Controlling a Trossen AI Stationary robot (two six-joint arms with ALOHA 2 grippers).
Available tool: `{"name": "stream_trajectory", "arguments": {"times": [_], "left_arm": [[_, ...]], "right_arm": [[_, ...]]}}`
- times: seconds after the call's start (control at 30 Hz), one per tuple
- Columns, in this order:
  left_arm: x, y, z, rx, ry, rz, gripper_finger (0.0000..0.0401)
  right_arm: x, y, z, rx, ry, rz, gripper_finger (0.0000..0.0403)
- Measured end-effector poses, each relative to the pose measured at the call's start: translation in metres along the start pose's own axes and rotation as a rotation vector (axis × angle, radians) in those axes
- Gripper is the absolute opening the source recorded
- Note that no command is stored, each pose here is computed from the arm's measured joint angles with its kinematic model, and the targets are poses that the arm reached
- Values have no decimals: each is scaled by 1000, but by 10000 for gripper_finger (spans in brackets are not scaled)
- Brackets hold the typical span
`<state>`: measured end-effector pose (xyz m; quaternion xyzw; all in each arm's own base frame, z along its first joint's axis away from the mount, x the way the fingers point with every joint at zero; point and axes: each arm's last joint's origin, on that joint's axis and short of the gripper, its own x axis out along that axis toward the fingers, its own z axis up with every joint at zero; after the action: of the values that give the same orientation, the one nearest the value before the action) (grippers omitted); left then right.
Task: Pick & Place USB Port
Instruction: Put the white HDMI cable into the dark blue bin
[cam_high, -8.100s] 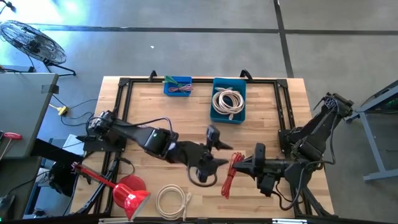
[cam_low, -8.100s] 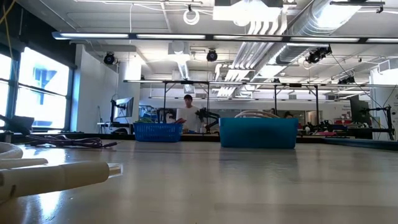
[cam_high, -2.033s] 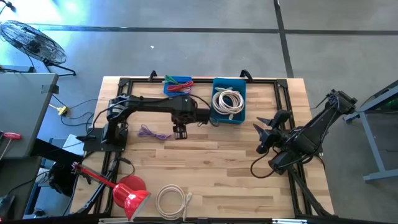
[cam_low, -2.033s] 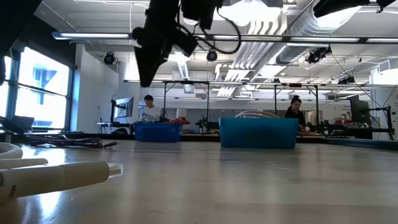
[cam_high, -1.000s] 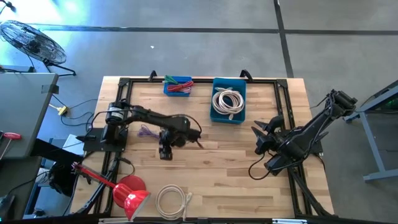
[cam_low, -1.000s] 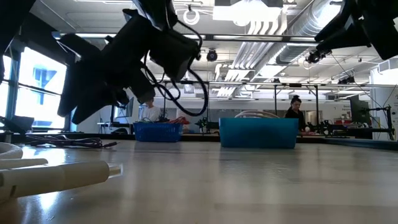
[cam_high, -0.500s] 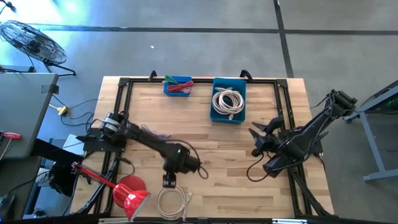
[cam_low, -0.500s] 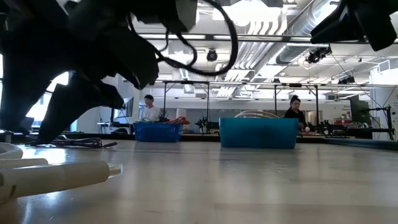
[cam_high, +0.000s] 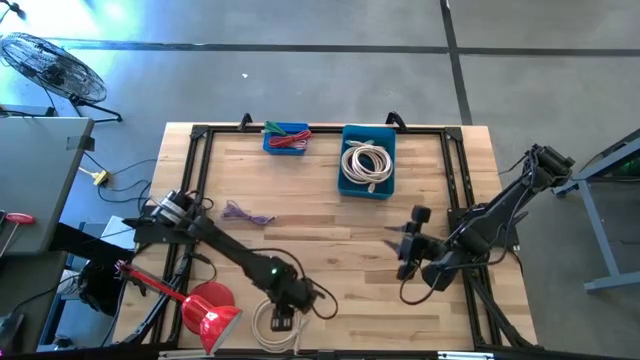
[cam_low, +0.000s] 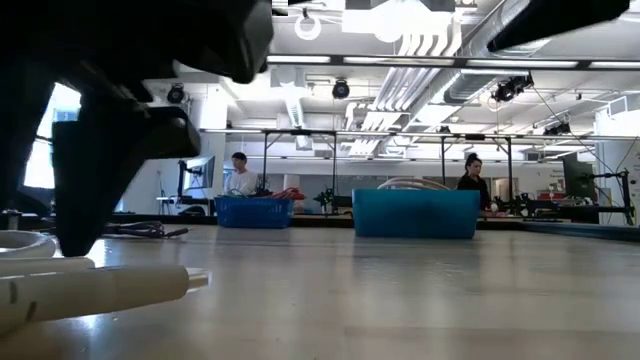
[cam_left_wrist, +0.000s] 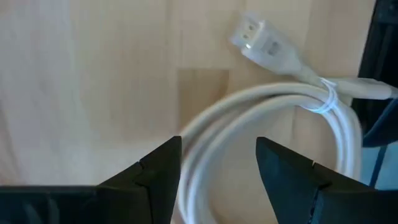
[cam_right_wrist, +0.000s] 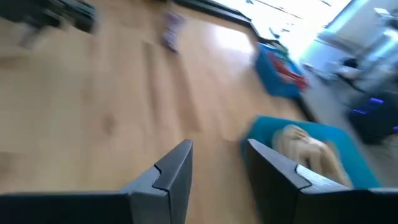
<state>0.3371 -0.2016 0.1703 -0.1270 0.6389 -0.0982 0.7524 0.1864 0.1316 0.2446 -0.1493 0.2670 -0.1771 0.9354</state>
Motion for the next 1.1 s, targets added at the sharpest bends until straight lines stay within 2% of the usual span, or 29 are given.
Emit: {"name": "stream_trajectory", "arguments": {"times": [0.3,0.5,0.57,0.63,0.73,0.77,0.97,1.1], "left_arm": [[8,-12,-20,11,27,151,201],[33,-11,-25,34,53,248,198],[38,-10,-24,53,41,268,180],[40,-8,-23,60,34,278,143],[42,-7,-22,67,15,303,47],[42,-7,-22,69,10,304,27],[42,-5,-19,70,-10,319,9],[30,-6,-4,133,-46,389,9]], "right_arm": [[-7,18,28,113,-137,380,140],[-22,29,34,153,-200,551,140],[-27,34,34,161,-213,577,140],[-31,40,32,158,-224,588,140],[-35,48,29,144,-229,598,140],[-36,51,28,140,-230,606,140],[-40,66,22,104,-231,641,140],[-44,72,20,59,-255,659,140]]}}
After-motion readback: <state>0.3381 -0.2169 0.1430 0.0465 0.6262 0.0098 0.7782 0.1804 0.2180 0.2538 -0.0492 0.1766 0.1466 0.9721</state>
